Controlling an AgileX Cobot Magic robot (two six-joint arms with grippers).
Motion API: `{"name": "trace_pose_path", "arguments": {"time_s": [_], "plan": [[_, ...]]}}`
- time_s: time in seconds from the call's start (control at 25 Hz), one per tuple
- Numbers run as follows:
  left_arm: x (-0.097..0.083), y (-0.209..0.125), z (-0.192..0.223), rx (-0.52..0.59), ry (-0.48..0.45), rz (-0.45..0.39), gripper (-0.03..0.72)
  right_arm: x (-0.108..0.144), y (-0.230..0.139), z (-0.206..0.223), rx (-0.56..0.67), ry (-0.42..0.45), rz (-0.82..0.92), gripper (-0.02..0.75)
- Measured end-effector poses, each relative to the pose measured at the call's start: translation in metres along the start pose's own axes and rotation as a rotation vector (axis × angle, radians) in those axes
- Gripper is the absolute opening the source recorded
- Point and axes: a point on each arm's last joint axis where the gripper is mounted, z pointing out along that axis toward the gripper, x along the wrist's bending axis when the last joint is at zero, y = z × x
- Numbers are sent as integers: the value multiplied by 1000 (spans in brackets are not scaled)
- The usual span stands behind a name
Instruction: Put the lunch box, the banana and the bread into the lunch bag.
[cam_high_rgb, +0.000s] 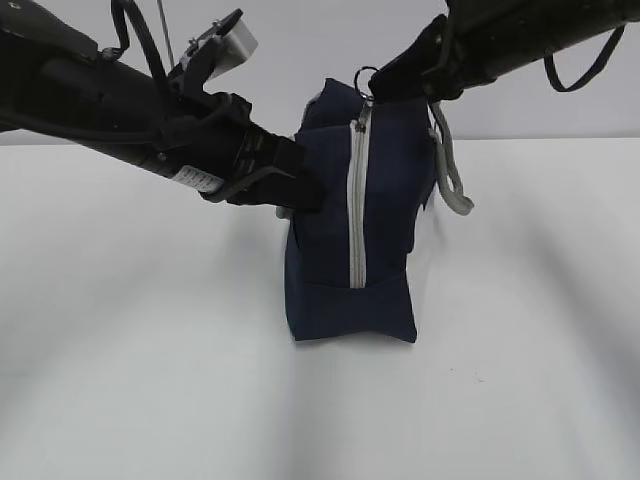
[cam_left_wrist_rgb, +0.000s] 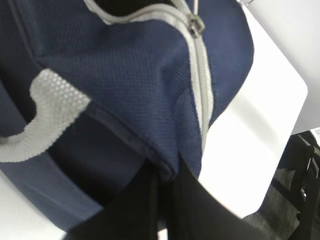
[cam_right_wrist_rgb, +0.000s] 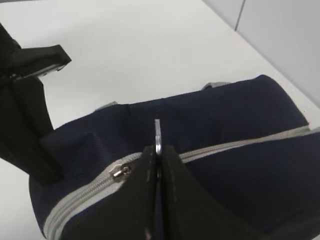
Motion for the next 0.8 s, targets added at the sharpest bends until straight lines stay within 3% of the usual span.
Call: {"name": "trace_pose_path", "arguments": {"time_s": [0.2, 0.4, 0.8], "plan": [[-1, -1, 0, 10, -9, 8, 2, -23, -5, 9, -6, 112, 42, -16], [-2, -2, 0, 23, -25, 10, 1, -35, -6, 24, -23, 164, 62, -16], [-4, -1, -4, 14, -23, 24, 1, -48, -7, 34, -38, 109, 86, -16]]}}
